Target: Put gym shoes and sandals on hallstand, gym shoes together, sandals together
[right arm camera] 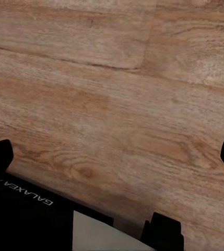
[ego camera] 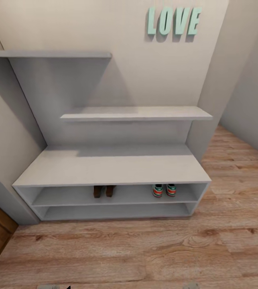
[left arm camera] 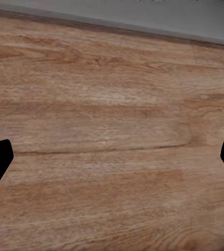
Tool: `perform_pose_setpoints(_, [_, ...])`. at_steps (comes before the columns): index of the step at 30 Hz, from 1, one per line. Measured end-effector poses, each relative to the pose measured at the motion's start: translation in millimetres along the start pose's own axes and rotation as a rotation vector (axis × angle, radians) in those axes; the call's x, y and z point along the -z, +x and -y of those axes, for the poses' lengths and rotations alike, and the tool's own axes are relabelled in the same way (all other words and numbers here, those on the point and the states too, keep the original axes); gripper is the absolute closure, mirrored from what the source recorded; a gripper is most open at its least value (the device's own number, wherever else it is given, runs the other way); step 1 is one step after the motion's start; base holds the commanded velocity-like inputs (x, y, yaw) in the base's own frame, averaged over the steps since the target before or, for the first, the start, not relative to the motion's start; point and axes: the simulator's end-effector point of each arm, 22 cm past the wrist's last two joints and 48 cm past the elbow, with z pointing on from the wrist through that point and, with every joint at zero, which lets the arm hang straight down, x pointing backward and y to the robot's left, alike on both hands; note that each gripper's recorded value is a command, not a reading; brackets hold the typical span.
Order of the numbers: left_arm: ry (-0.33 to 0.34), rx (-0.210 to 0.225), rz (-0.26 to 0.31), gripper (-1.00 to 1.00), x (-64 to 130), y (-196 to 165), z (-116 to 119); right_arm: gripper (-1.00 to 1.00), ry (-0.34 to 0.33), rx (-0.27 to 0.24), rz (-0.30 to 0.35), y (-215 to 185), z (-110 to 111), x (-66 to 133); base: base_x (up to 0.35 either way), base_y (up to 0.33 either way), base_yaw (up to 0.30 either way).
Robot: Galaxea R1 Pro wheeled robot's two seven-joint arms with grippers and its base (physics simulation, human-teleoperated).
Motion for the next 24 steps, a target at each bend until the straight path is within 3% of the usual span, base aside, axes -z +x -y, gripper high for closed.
perform_pose_setpoints(24, [0.003, 0.005, 0.001, -1.00, 22.9, -24, 13, -1.00, 0.000, 0.000, -0.001, -16, -10, 30.1, 0.000, 0.000, 0.000])
